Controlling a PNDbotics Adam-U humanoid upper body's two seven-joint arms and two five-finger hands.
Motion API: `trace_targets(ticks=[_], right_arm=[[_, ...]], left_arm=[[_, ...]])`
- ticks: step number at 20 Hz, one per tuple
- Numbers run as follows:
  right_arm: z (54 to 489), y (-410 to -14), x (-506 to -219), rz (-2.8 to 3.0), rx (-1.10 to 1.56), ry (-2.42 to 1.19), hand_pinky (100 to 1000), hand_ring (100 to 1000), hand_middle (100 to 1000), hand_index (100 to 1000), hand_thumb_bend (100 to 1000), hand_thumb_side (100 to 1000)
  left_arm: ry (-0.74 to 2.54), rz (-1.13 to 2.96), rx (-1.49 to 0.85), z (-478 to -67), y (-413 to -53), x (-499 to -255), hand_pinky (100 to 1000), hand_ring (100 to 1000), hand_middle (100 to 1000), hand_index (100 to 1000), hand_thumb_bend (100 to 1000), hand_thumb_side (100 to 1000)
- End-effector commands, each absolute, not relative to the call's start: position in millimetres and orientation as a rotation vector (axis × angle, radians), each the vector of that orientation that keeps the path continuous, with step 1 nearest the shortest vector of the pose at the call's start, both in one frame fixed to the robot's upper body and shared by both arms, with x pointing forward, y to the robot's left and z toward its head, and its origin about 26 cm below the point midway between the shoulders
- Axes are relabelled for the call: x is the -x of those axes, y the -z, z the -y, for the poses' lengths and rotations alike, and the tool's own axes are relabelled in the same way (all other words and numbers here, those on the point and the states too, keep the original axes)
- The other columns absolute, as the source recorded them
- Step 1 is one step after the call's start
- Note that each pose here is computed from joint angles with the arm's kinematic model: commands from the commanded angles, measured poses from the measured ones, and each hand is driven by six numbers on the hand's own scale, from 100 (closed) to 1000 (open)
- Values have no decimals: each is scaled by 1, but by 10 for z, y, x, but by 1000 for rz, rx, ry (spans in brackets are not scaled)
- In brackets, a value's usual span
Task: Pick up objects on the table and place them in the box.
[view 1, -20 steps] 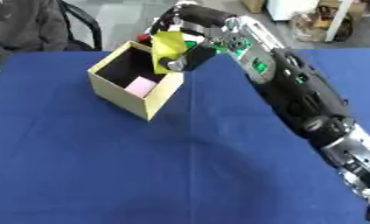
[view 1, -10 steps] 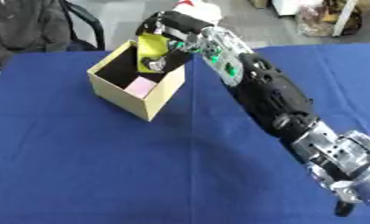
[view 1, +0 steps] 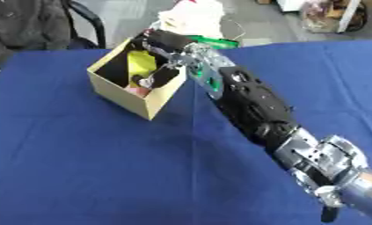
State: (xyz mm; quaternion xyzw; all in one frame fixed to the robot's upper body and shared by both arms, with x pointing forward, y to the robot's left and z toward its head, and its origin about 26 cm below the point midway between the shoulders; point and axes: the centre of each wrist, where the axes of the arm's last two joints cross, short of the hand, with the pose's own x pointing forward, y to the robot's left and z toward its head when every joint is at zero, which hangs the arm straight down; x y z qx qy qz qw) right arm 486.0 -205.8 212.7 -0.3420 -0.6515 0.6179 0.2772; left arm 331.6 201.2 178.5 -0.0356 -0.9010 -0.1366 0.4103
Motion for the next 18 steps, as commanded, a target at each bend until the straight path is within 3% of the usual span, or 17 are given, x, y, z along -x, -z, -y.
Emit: trace_targets(ticks=[1,5,10,16,18], right_arm=[[2043,-2263,-4859,1778,984,-1660,886,880,917,1000,311,385],[2047,-2295,-4844,1789,1033,-1654,900,899,981,1000,390,407],[2062,-2341,-4821,1826,1043,-1614,895,898,975,1000,378,401],[2065,-2526,-4670,1991,908,-1495,847,854,868,997,256,401],[2087,-2607,-4562,2070,823,-1442,839,847,870,997,225,401]], left_arm=[[359,2302,96,-1999,-1881,-3306,620,660,648,821,246,634],[360,2302,94,-2003,-1881,-3306,620,660,648,821,245,634],[359,2302,88,-2016,-1876,-3306,621,659,647,821,245,635],[342,2281,43,-2101,-1814,-3308,621,659,648,820,244,637],[326,2270,13,-2159,-1779,-3305,621,659,648,820,244,637]])
